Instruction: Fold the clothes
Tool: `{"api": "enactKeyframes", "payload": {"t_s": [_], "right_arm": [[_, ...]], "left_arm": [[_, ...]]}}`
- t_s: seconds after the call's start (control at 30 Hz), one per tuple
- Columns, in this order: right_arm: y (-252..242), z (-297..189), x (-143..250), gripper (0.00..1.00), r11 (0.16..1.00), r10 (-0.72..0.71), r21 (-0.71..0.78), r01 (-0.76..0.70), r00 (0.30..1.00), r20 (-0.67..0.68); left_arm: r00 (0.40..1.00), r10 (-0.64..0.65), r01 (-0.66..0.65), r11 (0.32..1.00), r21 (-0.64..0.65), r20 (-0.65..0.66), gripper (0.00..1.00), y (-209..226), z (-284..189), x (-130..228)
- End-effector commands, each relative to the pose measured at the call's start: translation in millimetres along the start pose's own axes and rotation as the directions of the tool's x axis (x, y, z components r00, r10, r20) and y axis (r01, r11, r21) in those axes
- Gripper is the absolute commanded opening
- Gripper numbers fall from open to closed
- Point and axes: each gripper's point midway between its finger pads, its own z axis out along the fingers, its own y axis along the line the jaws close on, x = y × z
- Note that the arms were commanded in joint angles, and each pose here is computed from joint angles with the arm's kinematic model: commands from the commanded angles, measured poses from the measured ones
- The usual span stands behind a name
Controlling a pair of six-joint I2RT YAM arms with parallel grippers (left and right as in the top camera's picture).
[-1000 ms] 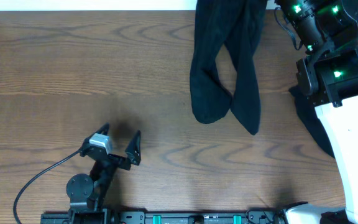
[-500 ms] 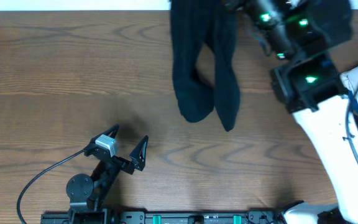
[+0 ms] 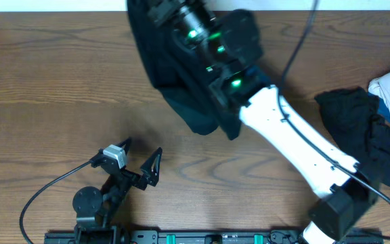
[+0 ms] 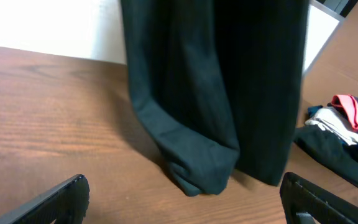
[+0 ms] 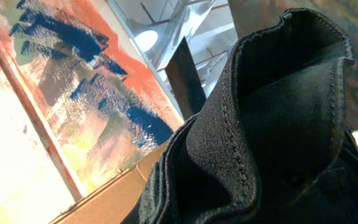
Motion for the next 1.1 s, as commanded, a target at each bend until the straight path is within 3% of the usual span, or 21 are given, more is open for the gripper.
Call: {"api": "enactKeyframes", "payload": {"t_s": [0.0,0.3,0.63,1.07], "right_arm": [[28.8,5.5,-31.5,0.02,0.999,0.025,-0.034,-0.021,0.994,0.11],[12.8,4.2,-41.0,0.02,0.997,-0.071,0.031,0.068,0.992,0.103],[-67.3,-19.7,-61.4,0.02,0.875,-0.309,0.38,0.298,0.95,-0.034],[-117.5,-108.7,-181.5,0.02,0.641,-0.442,0.635,0.432,0.884,-0.155]], "left_arm": [[0.995,-0.069,0.068,0.998,-0.013,-0.077,0.98,6.5,2.2,23.1],[0.97,-0.147,0.137,0.988,-0.066,-0.195,0.98,17.7,5.5,51.5],[0.939,-0.205,0.181,0.977,-0.109,-0.275,0.98,24.5,5.7,72.4],[0.939,-0.205,0.182,0.977,-0.109,-0.276,0.98,24.5,5.7,72.7]]}}
